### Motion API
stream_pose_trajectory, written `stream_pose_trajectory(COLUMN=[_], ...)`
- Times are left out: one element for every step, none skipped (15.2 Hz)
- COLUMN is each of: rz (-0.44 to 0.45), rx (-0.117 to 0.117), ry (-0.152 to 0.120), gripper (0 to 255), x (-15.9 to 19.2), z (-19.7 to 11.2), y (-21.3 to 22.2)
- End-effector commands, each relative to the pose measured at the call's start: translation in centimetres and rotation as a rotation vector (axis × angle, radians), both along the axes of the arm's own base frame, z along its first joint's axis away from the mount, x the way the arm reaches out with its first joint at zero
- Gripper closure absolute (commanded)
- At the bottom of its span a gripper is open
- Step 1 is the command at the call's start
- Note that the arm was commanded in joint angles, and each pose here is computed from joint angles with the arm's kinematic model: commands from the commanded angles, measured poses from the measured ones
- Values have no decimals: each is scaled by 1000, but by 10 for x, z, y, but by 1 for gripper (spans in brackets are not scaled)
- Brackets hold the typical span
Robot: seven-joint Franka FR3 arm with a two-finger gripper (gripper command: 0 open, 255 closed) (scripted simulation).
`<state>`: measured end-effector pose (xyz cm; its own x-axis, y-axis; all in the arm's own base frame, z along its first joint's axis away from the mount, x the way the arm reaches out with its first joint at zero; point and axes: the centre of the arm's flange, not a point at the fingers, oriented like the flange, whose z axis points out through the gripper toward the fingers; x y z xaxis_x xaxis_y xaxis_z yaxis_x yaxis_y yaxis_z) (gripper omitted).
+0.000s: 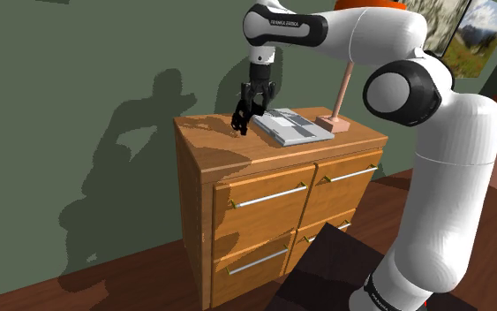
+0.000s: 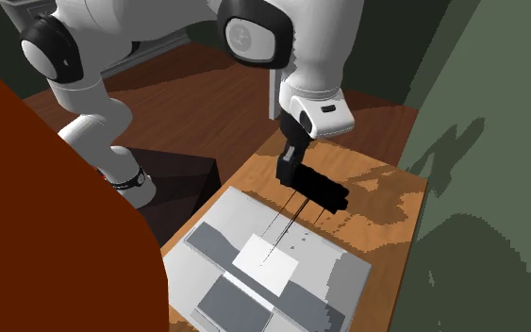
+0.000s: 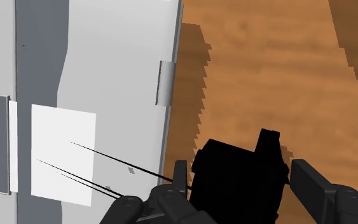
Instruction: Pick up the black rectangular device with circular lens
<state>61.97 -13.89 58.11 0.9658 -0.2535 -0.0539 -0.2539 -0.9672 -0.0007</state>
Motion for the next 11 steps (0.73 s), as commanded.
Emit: stream_pose_trajectory(rz=[0, 0, 0, 0, 0, 0, 0, 0, 0, 0, 0], rx=[0, 0, 0, 0, 0, 0, 0, 0, 0, 0, 0], ry=[0, 0, 0, 0, 0, 0, 0, 0, 0, 0, 0], gripper=[255, 255, 255, 255, 255, 255, 255, 255, 255, 255, 255], x=[0, 0, 0, 0, 0, 0, 0, 0, 0, 0, 0], z=[10, 15, 20, 26, 31, 36, 42, 47, 52, 57, 63], y=[0, 0, 0, 0, 0, 0, 0, 0, 0, 0, 0])
